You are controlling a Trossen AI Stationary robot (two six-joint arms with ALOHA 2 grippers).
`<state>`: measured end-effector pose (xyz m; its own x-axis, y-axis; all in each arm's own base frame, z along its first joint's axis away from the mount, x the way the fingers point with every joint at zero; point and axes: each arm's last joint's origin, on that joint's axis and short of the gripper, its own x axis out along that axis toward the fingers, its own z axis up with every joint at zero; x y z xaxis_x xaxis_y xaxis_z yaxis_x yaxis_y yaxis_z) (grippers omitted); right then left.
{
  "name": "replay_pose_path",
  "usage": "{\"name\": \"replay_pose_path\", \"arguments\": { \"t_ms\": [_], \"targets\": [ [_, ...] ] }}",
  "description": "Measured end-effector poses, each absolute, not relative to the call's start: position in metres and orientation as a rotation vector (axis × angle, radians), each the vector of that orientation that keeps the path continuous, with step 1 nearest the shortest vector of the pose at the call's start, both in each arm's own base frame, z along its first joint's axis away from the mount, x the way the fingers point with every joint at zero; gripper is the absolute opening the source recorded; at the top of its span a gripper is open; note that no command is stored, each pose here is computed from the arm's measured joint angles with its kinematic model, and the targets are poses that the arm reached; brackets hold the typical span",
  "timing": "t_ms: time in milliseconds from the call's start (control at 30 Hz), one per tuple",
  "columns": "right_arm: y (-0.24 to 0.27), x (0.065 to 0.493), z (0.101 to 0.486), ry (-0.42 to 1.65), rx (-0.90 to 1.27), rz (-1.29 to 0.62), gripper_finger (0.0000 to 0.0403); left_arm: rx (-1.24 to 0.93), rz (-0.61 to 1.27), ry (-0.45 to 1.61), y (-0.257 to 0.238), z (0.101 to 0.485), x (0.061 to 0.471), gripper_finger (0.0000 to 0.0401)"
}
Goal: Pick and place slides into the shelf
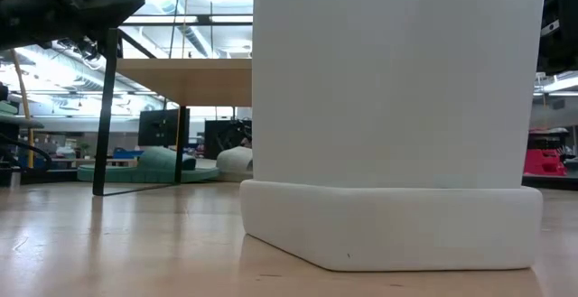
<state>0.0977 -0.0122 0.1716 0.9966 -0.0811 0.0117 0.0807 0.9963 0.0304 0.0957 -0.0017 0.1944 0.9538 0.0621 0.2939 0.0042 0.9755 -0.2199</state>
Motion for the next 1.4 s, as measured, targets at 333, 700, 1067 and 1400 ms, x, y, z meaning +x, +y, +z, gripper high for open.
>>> {"name": "replay_pose_path", "arguments": {
  "t_ms": [333,700,1067,1400],
  "targets": [
    [-0.0122,0.0977,0.1717,-0.013,0.03,-0.081,0.0018,-0.22,0.03,-0.305,-0.0017,0.1945,0.0957,0.004],
    [-0.0122,0.0977,0.1716,-0.013,0.03,-0.081,0.0018,-0.22,0.03,-0.304,-0.0017,0.1944,0.0957,0.0028],
    [-0.0122,0.0977,0.1716,-0.012,0.03,-0.081,0.0018,-0.22,0.03,-0.305,-0.0017,0.1945,0.0957,0.004],
    [-0.0121,0.0977,0.1717,-0.012,-0.002,-0.081,0.0018,-0.22,0.03,-0.304,-0.0017,0.1945,0.0957,0.0028]
  ]
}}
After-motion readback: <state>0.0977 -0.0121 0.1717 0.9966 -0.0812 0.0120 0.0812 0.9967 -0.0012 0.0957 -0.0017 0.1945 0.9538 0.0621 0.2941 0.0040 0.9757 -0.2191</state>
